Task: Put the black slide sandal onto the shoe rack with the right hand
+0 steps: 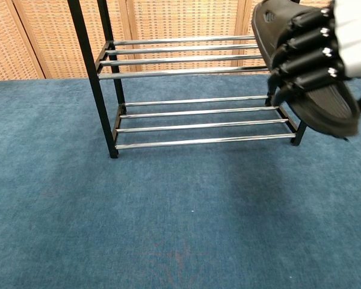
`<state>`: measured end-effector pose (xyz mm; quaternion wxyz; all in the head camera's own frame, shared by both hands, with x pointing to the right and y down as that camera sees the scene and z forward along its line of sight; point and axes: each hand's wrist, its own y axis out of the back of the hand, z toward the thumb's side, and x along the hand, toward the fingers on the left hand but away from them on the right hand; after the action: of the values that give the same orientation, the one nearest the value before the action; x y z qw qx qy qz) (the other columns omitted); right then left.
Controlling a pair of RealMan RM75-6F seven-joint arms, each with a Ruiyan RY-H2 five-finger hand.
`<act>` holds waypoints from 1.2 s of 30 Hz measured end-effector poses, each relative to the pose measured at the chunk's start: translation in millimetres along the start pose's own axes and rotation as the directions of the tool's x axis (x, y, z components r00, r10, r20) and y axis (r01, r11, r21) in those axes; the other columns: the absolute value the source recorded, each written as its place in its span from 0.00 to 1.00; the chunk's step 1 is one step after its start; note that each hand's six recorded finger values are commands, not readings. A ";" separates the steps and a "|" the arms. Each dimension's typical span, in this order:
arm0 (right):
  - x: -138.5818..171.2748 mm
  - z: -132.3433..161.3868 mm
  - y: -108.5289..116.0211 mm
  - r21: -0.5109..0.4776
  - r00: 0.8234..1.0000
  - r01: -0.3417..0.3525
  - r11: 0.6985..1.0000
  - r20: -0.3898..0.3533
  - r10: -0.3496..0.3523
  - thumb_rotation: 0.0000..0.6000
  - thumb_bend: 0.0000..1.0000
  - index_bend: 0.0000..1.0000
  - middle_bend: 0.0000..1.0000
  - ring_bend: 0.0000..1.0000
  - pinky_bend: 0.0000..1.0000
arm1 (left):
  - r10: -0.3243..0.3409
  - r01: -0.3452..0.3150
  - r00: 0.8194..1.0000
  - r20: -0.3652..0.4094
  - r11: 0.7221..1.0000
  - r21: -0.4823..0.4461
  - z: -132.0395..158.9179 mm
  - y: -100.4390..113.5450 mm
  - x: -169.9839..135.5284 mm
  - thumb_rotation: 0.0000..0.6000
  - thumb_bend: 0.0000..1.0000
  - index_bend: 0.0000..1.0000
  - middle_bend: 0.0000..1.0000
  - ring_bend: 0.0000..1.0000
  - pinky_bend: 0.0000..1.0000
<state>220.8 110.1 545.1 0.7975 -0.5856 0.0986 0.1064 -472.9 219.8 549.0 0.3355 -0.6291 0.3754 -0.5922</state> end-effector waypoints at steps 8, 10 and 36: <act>-19.1 -45.1 -21.4 0.039 0.994 -0.111 0.993 0.019 0.110 1.00 0.92 0.61 0.51 0.44 0.41 | -0.024 0.024 1.000 -0.014 1.000 0.004 -1.2 -3.9 7.7 1.00 0.05 0.00 0.00 0.00 0.00; -24.6 -52.9 -25.2 0.048 0.992 -0.124 0.991 0.024 0.123 1.00 0.92 0.61 0.50 0.44 0.41 | -0.031 0.031 0.999 -0.020 0.999 0.007 -2.1 -5.5 9.8 1.00 0.05 0.00 0.00 0.00 0.00; -51.4 -79.5 -48.9 0.125 0.959 -0.267 0.956 0.131 0.251 1.00 0.30 0.02 0.00 0.00 0.00 | -0.039 0.039 0.999 -0.025 0.999 0.001 -3.4 -5.4 13.2 1.00 0.05 0.00 0.00 0.00 0.00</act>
<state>182.9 17.1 580.8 0.8203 -0.5027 0.1363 0.2361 -475.7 211.0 560.5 0.3198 -0.6287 0.3666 -0.6067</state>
